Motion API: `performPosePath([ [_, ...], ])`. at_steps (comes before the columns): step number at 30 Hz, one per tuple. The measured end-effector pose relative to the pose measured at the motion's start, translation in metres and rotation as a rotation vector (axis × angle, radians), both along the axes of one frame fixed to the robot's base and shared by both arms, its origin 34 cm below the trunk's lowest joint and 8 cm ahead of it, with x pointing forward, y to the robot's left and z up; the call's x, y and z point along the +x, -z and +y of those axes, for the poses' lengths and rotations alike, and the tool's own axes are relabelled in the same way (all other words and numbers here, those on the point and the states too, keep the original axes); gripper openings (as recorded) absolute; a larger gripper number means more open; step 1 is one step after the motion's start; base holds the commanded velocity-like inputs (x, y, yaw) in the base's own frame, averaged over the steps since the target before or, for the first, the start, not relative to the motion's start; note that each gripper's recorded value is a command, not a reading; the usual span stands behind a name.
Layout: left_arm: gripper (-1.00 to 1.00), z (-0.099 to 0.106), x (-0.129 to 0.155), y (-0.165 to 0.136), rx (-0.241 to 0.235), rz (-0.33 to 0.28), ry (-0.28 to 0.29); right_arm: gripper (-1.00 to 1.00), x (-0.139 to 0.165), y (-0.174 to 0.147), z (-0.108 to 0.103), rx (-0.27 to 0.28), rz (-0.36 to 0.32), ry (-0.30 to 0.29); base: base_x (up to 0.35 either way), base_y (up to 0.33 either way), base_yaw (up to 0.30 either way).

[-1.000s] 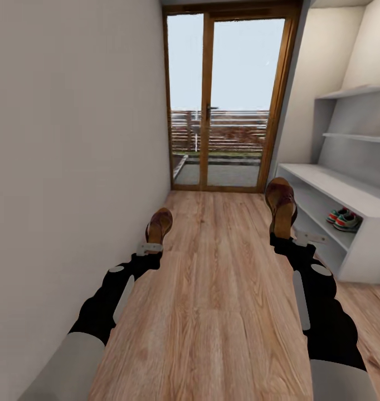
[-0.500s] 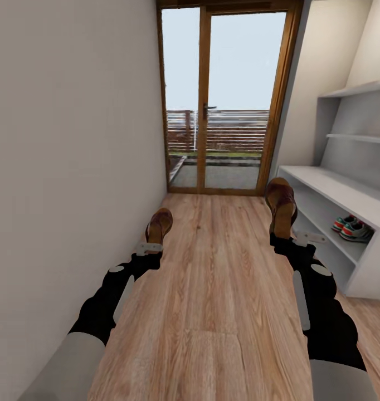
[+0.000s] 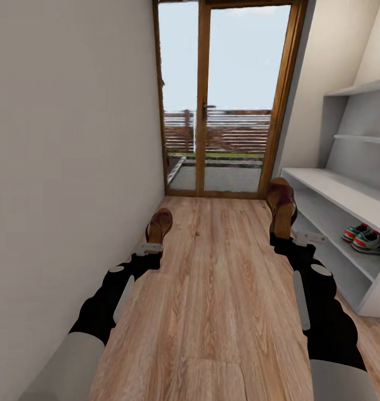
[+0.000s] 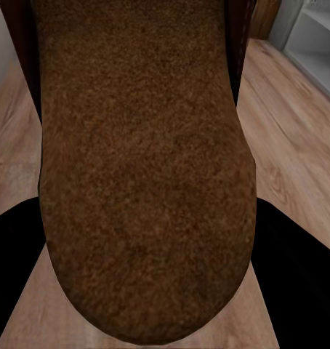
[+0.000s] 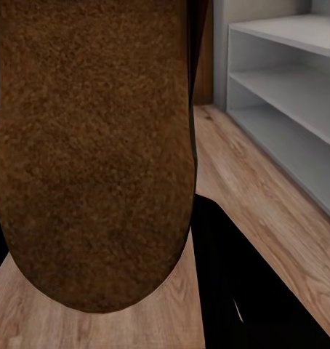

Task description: Pick up the two gym shoes and the two sandals from the corridor floor and place them onto the hallstand (shoe rack) in the corridor, making sure they are on the rack and not on the floor. Arrange them so the two gym shoes are next to each other and the two sandals are next to each other.

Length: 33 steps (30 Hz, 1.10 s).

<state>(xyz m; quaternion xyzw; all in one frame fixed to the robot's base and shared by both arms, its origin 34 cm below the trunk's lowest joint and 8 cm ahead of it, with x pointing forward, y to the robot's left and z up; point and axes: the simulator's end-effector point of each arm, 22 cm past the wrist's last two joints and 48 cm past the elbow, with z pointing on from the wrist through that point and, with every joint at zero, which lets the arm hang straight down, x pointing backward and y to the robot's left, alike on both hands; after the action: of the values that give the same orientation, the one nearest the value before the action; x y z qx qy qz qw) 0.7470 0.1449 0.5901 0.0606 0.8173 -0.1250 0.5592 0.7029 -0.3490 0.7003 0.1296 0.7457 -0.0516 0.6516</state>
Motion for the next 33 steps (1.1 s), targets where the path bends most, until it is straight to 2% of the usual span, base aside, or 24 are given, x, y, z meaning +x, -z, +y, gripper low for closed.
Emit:
performPosePath([
  [21,-1.0,-0.0001,0.0,-0.0001,0.0,0.0,0.0,-1.0,0.0,-0.0001,0.0,0.0,0.0,0.0,0.348,0.0,-0.001],
  [33,-1.0,0.0,0.0,-0.0002,0.0,-0.001,0.0,-1.0,0.0,-0.0001,0.0,0.0,0.0,0.0,0.348,0.0,-0.1],
])
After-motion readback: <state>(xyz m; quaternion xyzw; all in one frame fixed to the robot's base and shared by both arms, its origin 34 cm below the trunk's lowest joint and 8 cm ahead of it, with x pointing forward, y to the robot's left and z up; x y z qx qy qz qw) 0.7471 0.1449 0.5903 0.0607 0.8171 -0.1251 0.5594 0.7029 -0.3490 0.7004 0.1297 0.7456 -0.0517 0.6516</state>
